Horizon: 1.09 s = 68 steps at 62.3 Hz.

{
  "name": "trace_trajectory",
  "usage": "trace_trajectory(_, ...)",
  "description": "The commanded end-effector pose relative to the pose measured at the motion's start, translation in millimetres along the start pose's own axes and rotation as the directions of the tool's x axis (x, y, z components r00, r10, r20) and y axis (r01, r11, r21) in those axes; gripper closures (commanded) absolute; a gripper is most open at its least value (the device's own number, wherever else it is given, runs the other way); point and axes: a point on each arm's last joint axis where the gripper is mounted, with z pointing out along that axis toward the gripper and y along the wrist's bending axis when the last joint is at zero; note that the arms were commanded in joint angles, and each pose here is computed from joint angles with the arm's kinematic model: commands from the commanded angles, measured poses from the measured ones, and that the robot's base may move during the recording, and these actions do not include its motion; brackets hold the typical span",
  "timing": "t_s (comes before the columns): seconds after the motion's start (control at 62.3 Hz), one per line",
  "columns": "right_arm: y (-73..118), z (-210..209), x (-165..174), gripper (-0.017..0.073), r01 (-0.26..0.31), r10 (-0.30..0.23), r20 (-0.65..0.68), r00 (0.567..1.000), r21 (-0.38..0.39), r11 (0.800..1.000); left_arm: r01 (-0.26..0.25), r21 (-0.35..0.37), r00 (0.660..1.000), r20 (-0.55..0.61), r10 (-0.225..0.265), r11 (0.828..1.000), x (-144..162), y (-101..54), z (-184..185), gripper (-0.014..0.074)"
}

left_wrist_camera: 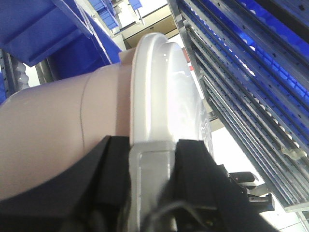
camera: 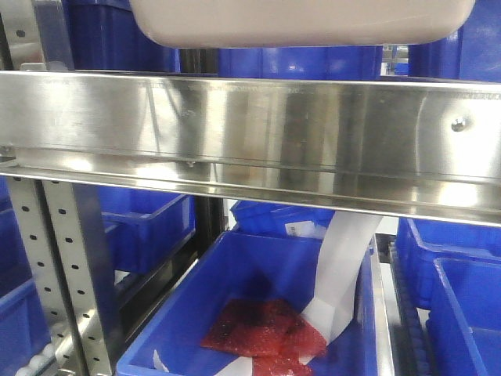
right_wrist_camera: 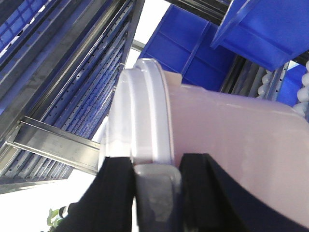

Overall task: Grab white bin and place on right shelf
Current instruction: 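Push the held bin forward onto the upper roller shelf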

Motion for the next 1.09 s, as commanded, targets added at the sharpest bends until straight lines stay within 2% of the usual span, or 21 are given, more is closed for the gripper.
trace_trajectory(0.0,39.2,-2.6,13.3,0.0500,-0.024,0.000,-0.110,0.994,-0.221,0.975,0.014,0.388,0.978,-0.195,0.067,0.922,25.3,-66.3,-3.8,0.0711)
trace_trajectory(0.691,39.2,-2.5,13.2,0.0500,-0.024,0.000,-0.109,0.994,-0.220,0.975,0.014,0.386,0.979,-0.194,0.066,0.922,25.1,-66.2,-3.7,0.0711)
trace_trajectory(0.899,38.3,-2.1,11.6,0.0500,-0.022,0.003,-0.092,0.996,-0.208,0.978,0.005,0.342,0.988,-0.147,0.048,0.940,20.6,-62.3,-1.3,0.0711)
trace_trajectory(1.076,40.4,5.2,7.1,0.0500,-0.013,0.001,-0.066,0.998,-0.192,0.981,-0.004,0.259,0.998,-0.064,0.021,0.966,12.6,-54.4,2.2,0.0711)
